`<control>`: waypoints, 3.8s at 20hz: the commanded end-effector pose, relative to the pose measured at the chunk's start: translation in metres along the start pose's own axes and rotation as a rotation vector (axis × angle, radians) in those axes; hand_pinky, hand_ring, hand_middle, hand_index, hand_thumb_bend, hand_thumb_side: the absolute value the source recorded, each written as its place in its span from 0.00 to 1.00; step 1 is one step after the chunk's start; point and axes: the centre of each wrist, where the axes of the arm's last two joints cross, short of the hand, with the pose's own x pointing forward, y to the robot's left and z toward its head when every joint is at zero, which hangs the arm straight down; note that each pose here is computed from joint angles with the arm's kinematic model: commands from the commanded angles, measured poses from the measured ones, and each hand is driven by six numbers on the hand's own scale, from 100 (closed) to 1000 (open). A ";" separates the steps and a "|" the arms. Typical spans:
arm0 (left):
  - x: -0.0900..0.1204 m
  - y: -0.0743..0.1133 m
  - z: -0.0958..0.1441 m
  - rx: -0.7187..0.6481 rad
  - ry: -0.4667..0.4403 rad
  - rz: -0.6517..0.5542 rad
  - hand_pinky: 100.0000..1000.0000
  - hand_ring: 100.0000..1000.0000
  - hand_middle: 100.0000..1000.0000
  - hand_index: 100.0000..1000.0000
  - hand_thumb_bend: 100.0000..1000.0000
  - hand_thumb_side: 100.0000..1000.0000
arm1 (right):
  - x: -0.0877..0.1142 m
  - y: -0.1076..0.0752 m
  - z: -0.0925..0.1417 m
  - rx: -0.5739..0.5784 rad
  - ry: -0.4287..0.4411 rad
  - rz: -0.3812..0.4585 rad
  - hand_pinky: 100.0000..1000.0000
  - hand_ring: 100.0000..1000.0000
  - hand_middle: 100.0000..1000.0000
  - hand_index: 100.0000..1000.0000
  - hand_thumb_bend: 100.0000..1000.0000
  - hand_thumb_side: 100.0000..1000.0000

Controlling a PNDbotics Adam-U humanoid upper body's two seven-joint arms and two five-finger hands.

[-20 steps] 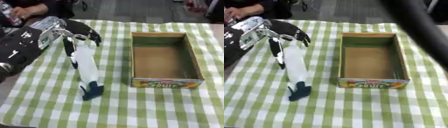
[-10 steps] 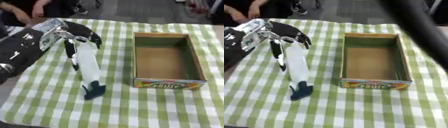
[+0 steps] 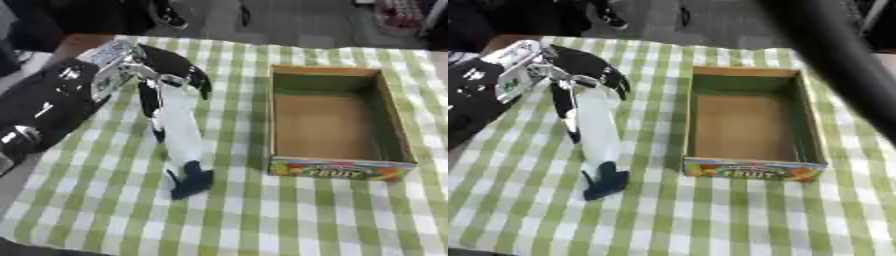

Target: Pick up objects on the table and place them in the box.

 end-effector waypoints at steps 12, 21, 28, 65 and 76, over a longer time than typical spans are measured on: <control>0.003 -0.004 0.009 -0.206 -0.177 -0.144 0.83 0.76 0.82 0.81 1.00 0.43 | 0.008 0.001 -0.006 0.022 -0.034 0.003 0.48 0.66 0.68 0.76 0.07 1.00; 0.008 -0.012 0.007 -0.174 -0.181 -0.162 0.82 0.76 0.82 0.81 1.00 0.43 | 0.008 0.001 -0.006 0.021 -0.033 0.003 0.48 0.66 0.68 0.76 0.07 1.00; 0.011 -0.016 -0.001 -0.182 -0.195 -0.164 0.81 0.76 0.82 0.81 1.00 0.42 | 0.009 0.002 -0.006 0.022 -0.033 0.001 0.48 0.67 0.68 0.76 0.07 1.00; -0.010 -0.048 0.017 0.086 -0.134 0.070 0.00 0.01 0.27 0.41 0.30 0.53 | 0.009 0.002 -0.006 0.021 -0.036 -0.004 0.48 0.67 0.68 0.76 0.07 1.00; -0.023 -0.053 0.030 0.122 -0.104 0.183 0.00 0.00 0.12 0.29 0.06 0.83 | 0.009 0.002 -0.006 0.021 -0.035 -0.004 0.48 0.67 0.68 0.76 0.07 1.00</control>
